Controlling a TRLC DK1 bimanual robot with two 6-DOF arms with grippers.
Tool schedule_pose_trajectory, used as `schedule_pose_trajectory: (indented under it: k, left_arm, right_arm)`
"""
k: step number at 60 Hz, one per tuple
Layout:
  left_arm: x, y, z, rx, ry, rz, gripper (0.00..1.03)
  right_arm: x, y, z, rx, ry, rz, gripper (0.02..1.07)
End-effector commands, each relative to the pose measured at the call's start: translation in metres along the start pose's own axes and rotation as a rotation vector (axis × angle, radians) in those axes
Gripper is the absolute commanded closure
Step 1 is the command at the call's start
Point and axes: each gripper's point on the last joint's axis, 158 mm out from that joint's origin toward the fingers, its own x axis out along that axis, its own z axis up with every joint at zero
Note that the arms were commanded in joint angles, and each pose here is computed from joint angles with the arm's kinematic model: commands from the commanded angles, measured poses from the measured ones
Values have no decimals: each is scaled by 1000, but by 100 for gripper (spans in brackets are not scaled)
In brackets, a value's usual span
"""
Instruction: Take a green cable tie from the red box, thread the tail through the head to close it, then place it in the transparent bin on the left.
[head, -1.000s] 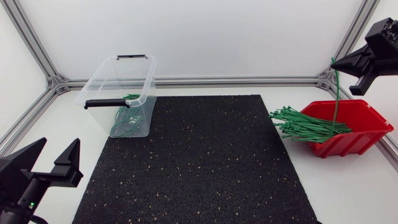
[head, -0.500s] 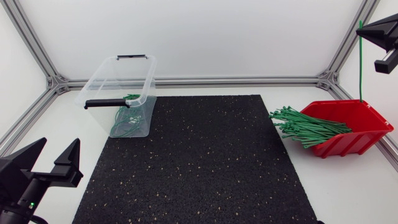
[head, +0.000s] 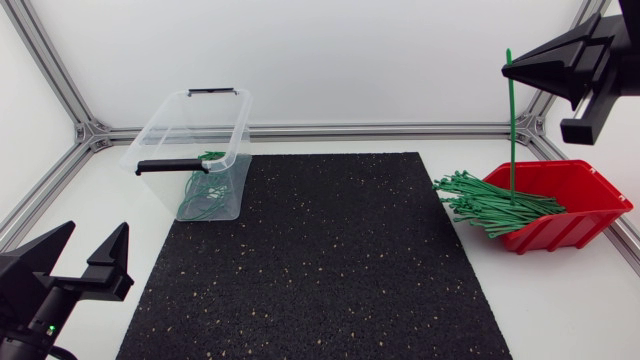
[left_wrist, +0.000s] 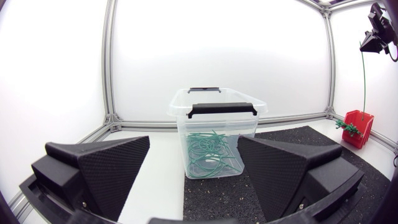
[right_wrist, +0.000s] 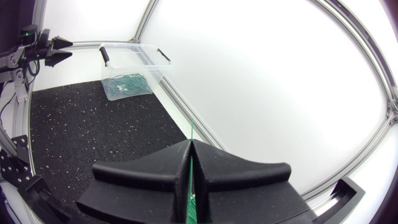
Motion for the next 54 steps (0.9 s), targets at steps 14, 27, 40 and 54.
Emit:
schedule_pose_trajectory:
  k: [14, 27, 40, 54]
  left_arm:
    - [2, -1, -27, -4, 69, -6, 4]
    - [2, -1, -27, -4, 71, -6, 4]
    - [2, -2, -27, -4, 71, -10, 4]
    - [2, -1, -27, -4, 71, -7, 4]
  right_arm:
    - [32, 44, 43, 202, -36, 102, 101]
    - [63, 73, 61, 359, -46, 186, 101]
    - [100, 106, 74, 532, -44, 261, 101]
    - [139, 142, 94, 715, -62, 300, 101]
